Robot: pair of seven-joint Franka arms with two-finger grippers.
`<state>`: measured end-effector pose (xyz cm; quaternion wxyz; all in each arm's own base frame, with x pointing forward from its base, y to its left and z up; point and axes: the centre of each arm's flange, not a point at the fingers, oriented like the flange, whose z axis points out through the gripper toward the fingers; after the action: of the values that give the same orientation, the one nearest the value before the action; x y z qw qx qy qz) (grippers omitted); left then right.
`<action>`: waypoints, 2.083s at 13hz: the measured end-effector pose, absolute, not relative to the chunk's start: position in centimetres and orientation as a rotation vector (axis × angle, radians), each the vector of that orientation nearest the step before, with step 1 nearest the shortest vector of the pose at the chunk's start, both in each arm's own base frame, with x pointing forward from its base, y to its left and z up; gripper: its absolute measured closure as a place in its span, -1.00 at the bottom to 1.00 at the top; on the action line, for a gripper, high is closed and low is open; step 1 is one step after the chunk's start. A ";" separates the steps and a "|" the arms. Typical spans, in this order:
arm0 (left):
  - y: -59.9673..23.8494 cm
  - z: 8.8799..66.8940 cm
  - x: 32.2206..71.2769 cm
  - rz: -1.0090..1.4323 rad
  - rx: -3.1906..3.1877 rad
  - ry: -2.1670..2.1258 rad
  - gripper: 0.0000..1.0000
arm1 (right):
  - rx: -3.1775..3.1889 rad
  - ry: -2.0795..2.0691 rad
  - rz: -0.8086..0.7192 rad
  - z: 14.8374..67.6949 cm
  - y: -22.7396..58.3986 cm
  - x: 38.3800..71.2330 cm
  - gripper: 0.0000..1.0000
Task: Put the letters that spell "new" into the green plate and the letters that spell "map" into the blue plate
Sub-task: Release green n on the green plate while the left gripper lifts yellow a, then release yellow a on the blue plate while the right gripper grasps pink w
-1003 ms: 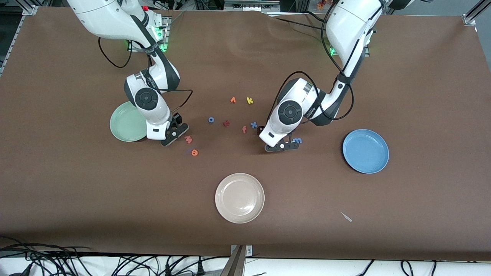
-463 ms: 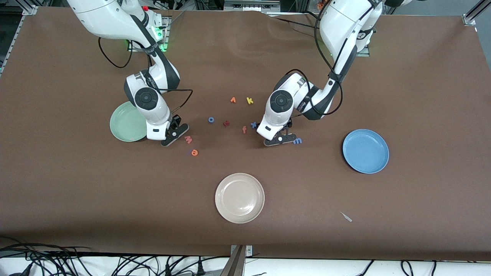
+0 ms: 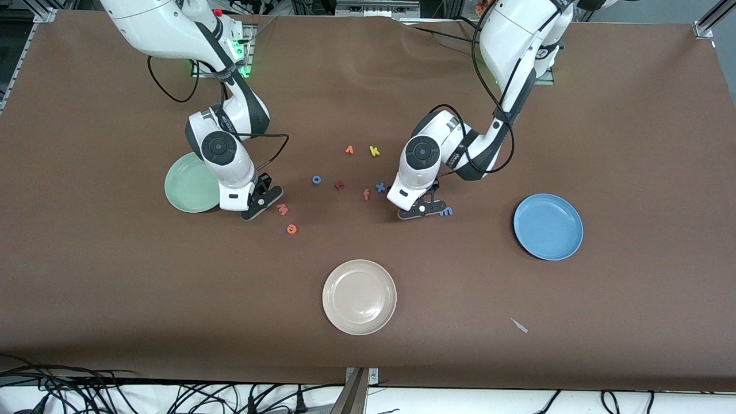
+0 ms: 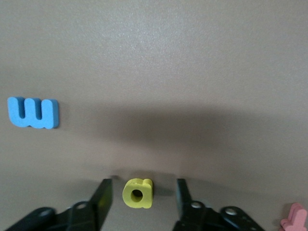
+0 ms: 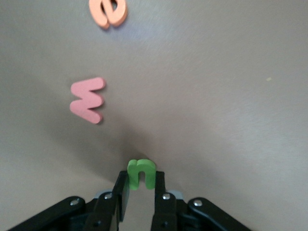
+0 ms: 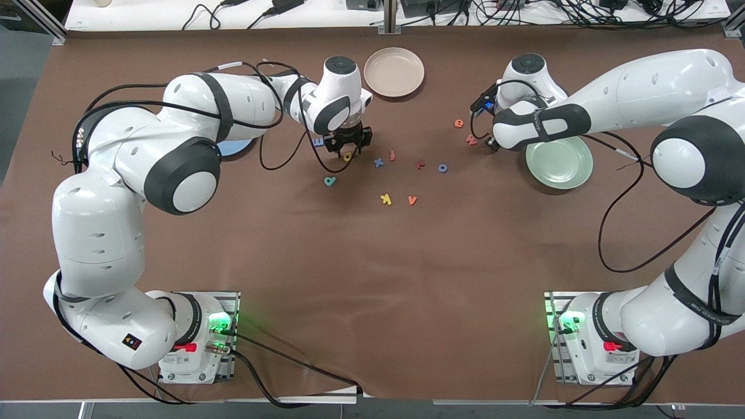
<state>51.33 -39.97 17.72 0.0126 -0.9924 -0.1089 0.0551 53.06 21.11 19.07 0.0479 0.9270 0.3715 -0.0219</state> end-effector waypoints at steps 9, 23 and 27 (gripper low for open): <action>-39.8 17.3 50.9 0.182 -3.087 -0.335 0.23 | 2.815 0.902 -0.274 24.1 6.4 54.8 0.50; -28.8 21.7 57.1 0.367 -3.016 0.010 0.44 | 2.983 0.885 -0.128 24.6 22.6 55.3 -0.99; -18.2 23.6 60.5 0.473 -3.035 0.288 0.44 | 3.013 0.888 -0.136 20.1 24.7 56.8 -0.97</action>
<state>60.52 -18.20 23.58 0.0281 -0.9834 0.0934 0.1531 56.77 24.74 20.05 -0.0010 0.9583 0.2824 -0.0432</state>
